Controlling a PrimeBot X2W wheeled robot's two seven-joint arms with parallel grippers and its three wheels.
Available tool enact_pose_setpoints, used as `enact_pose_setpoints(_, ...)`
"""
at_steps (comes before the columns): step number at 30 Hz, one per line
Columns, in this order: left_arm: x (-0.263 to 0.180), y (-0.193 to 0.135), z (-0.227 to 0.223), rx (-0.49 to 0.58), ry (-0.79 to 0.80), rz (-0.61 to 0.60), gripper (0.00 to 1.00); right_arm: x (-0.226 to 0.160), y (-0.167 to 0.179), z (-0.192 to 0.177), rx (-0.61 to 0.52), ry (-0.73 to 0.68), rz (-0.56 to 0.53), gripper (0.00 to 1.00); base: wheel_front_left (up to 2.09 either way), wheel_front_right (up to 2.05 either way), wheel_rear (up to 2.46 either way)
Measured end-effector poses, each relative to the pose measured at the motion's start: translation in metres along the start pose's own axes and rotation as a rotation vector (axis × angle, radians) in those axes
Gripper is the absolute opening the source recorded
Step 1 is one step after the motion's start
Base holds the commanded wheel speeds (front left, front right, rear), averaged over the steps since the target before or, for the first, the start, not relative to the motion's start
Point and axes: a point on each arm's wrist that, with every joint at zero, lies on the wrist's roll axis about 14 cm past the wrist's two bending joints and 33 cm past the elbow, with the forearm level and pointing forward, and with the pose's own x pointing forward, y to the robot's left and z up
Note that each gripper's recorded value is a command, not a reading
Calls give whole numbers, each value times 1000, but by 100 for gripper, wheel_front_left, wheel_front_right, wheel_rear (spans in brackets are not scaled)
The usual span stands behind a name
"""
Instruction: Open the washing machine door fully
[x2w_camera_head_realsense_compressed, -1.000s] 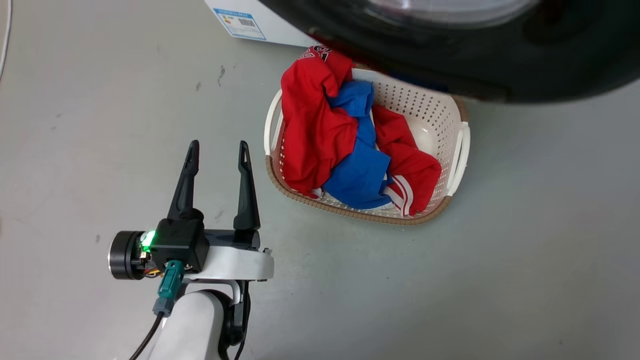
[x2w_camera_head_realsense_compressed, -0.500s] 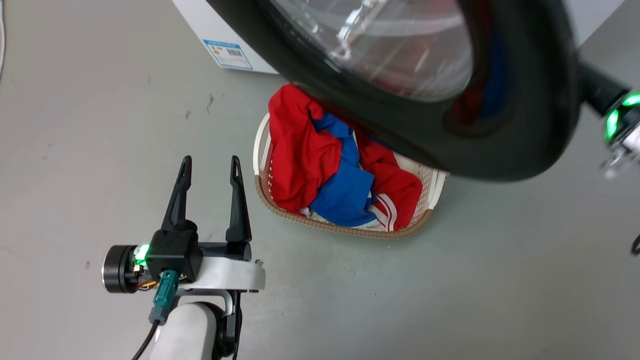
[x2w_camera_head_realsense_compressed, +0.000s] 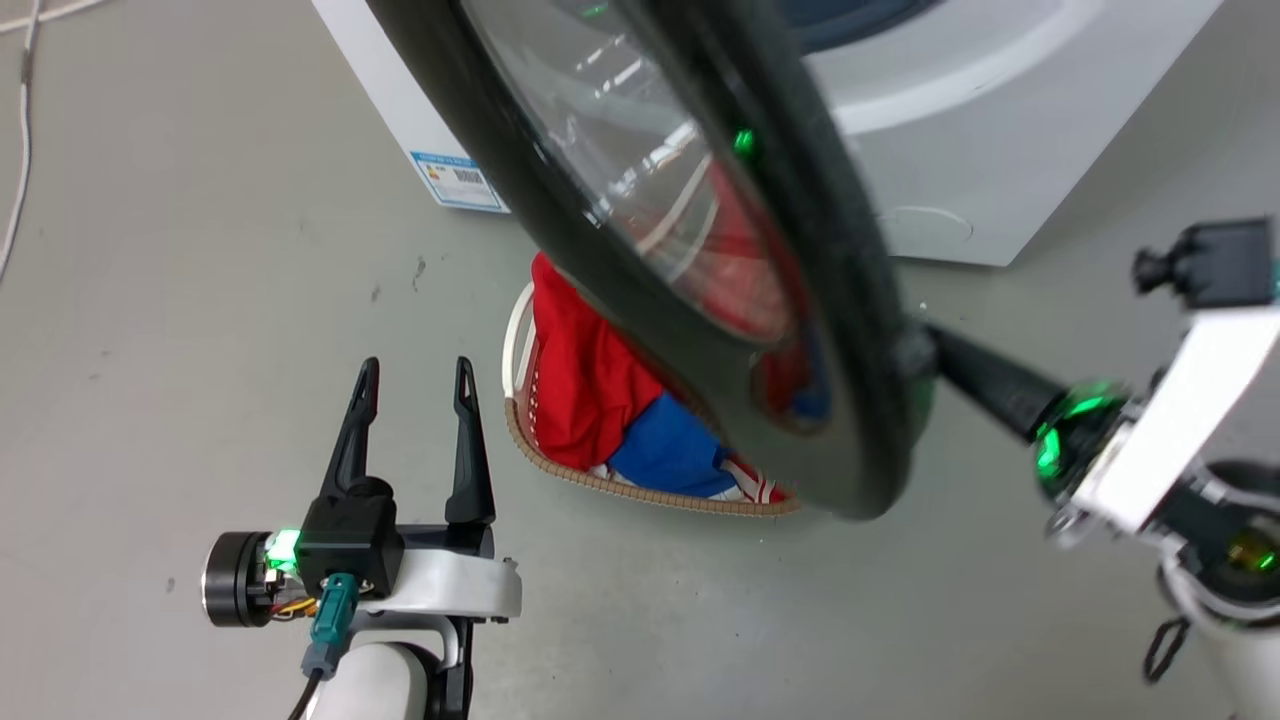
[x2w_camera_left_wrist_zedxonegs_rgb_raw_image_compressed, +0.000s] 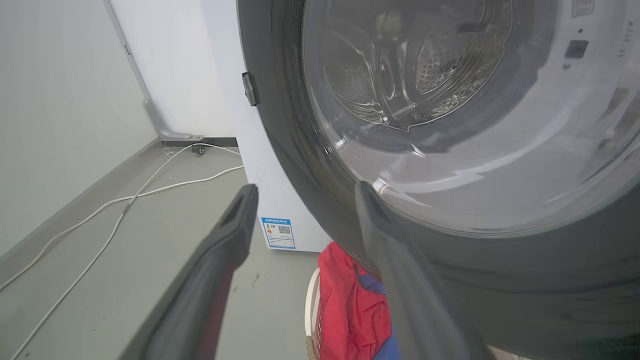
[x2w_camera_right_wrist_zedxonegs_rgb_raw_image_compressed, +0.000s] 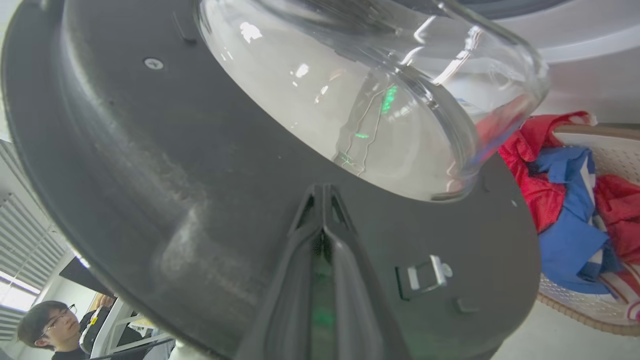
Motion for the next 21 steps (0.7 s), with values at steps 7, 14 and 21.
enact_pose_setpoints(7, -10, 2, 9, 1, -19, -2, 100, -1, 22, -44, 52, 55, 43, 0, 0, 0, 0)
enact_pose_setpoints(14, -19, 5, 16, 4, -33, 4, 100, 3, 42, -83, 107, 116, 84, 0, 0, 0, 0)
enact_pose_setpoints(21, -25, 7, 19, 3, -38, 11, 100, 11, 56, -113, 144, 175, 116, 0, 0, 0, 0)
